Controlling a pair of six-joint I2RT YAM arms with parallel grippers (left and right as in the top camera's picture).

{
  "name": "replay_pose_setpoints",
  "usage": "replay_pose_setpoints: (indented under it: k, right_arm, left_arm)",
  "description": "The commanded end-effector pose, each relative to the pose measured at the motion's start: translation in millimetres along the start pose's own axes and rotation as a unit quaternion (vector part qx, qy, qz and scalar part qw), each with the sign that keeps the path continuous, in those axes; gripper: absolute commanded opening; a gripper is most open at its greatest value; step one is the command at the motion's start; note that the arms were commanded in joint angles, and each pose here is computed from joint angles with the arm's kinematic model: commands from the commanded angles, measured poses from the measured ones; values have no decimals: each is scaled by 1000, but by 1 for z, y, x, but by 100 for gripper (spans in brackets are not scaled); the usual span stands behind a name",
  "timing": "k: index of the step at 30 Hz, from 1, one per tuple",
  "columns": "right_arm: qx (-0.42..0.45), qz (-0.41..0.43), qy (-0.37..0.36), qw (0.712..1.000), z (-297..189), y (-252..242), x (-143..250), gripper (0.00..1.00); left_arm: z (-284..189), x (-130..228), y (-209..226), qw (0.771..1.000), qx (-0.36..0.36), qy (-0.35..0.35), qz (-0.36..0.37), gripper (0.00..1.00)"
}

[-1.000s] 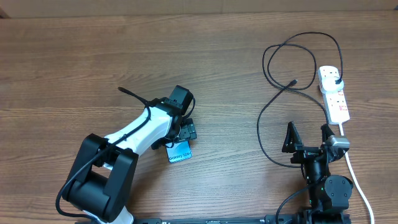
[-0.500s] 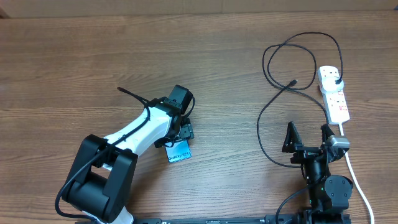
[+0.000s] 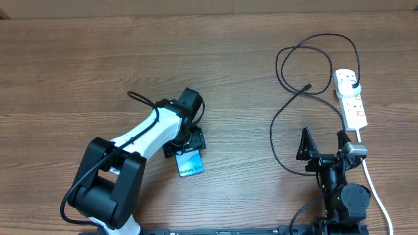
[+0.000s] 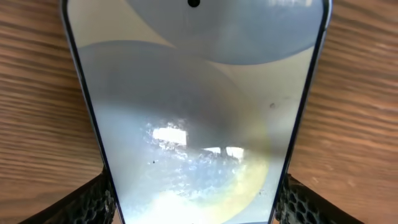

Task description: Plug charger to phone and switch on socket

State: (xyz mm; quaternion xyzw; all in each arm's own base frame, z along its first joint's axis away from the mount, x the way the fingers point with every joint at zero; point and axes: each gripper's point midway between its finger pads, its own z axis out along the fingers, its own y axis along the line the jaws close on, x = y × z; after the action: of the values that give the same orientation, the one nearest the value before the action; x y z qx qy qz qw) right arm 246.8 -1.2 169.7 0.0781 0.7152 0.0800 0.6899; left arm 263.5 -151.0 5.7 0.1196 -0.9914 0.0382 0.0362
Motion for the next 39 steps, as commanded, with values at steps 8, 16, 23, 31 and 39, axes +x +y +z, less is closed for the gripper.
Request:
replay_pose_setpoints:
  k: [8,16,23,31,39]
  right_arm:
    - [2,-2,2,1000,1,-1,3,100]
    - [2,-2,2,1000,1,-1,3,100]
    - [2,-2,2,1000,1,-1,3,100]
    - [2,-2,2,1000,1,-1,3,100]
    - [2,-2,2,1000,1,-1,3,100]
  left_arm:
    - [-18,-3,-19,994,97,52,8,64]
    - [-39,7,-42,965,234,114,40,62]
    - [-56,14,-58,939,308,140,57,61]
    - [-78,26,-77,905,383,179,58,61]
    - [-103,33,-93,864,451,217,45,62]
